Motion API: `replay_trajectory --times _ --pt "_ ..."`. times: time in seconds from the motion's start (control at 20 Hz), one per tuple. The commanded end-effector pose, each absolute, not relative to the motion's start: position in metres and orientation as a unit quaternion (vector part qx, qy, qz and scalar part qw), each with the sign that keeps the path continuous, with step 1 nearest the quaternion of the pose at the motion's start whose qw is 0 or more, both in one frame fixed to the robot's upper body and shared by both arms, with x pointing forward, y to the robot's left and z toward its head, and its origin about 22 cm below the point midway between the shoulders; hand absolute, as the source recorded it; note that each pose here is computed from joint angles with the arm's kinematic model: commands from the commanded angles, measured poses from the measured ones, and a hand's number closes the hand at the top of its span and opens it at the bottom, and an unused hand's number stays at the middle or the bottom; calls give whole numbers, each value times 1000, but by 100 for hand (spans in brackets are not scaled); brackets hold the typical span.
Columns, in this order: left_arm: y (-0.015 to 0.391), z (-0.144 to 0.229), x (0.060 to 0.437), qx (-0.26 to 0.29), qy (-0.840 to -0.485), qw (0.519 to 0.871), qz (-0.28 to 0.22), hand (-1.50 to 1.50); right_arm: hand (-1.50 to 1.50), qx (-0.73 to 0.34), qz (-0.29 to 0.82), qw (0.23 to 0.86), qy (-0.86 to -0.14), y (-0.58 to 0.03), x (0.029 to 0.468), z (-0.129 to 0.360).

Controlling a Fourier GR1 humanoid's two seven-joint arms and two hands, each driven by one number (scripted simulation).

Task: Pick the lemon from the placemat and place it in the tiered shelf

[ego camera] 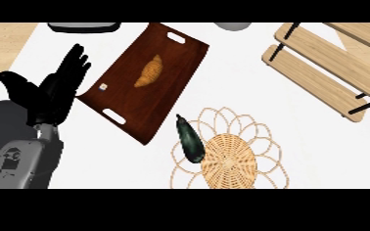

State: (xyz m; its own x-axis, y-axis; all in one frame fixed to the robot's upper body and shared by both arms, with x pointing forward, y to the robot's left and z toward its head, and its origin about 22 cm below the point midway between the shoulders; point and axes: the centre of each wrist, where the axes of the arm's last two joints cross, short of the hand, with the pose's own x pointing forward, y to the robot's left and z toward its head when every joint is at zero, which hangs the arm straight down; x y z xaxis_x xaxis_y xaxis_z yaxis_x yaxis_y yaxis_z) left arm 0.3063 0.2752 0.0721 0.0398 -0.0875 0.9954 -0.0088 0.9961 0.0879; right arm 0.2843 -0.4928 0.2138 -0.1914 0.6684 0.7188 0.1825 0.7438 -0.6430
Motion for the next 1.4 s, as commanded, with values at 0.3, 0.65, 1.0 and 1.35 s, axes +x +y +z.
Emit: replay_trajectory --times 0.3,0.65,1.0,1.35 --pt "285 59 308 35 -694 719 -27 0 -150 -348 149 593 -711 -512 308 179" --pt "258 67 305 21 -696 717 -31 0 -150 -332 71 540 -770 -512 338 190" --pt "276 71 309 28 -698 715 -32 0 -150 -273 92 569 -770 -567 298 218" --pt "275 67 306 29 -697 716 -39 0 -150 -228 84 624 -743 -612 239 252"
